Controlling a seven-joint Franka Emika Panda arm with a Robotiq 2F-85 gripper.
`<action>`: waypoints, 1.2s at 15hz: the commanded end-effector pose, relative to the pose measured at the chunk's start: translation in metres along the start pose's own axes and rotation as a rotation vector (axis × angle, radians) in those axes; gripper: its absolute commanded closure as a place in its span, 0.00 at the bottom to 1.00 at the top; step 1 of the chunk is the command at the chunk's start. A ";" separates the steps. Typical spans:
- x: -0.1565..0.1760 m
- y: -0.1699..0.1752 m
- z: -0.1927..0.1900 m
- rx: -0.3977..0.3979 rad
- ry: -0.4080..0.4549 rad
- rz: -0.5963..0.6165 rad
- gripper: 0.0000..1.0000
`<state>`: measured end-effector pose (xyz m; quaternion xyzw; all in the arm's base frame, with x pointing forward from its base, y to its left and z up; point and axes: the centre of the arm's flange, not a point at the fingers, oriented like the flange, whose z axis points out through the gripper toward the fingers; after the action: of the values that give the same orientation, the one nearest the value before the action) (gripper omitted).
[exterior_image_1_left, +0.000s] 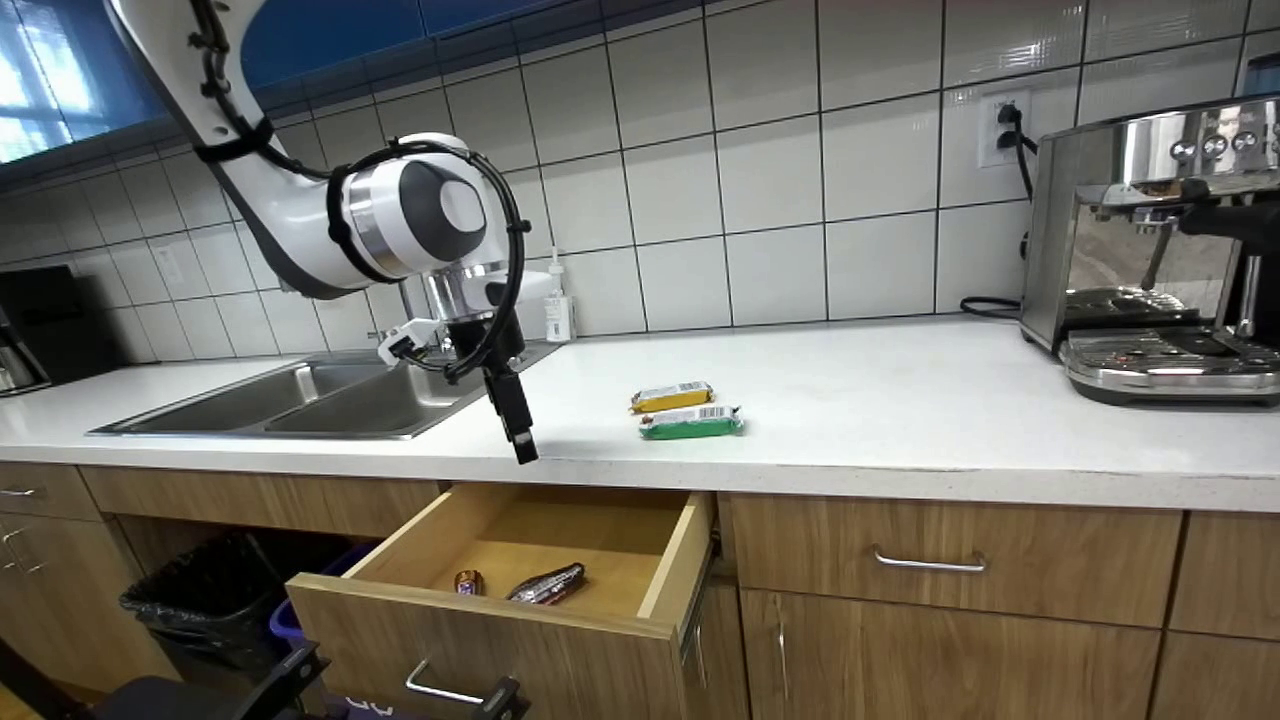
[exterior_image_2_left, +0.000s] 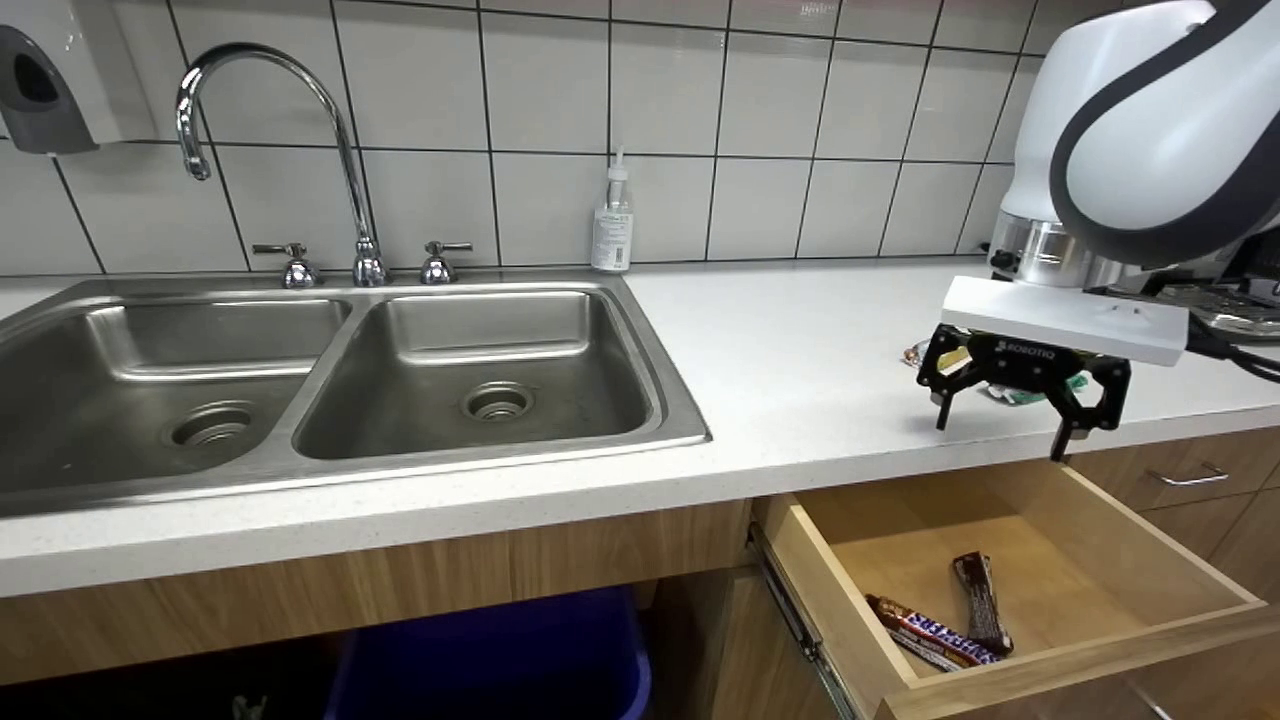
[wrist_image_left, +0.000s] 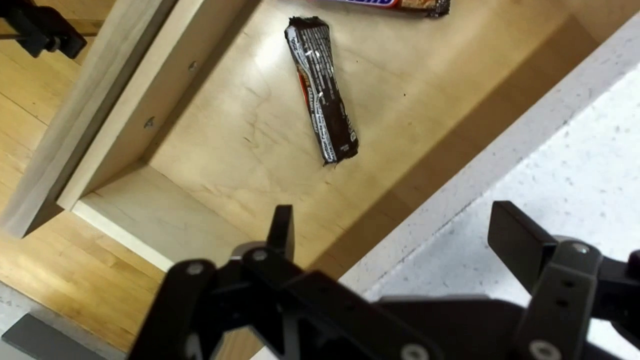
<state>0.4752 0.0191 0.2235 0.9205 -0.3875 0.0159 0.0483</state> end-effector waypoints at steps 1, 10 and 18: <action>0.027 0.000 -0.016 0.015 -0.002 0.039 0.00; 0.085 0.002 -0.029 0.071 0.002 0.190 0.00; 0.125 0.014 -0.018 0.078 -0.014 0.316 0.00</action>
<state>0.5380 -0.0629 0.2513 0.8588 -0.5103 0.0440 0.0071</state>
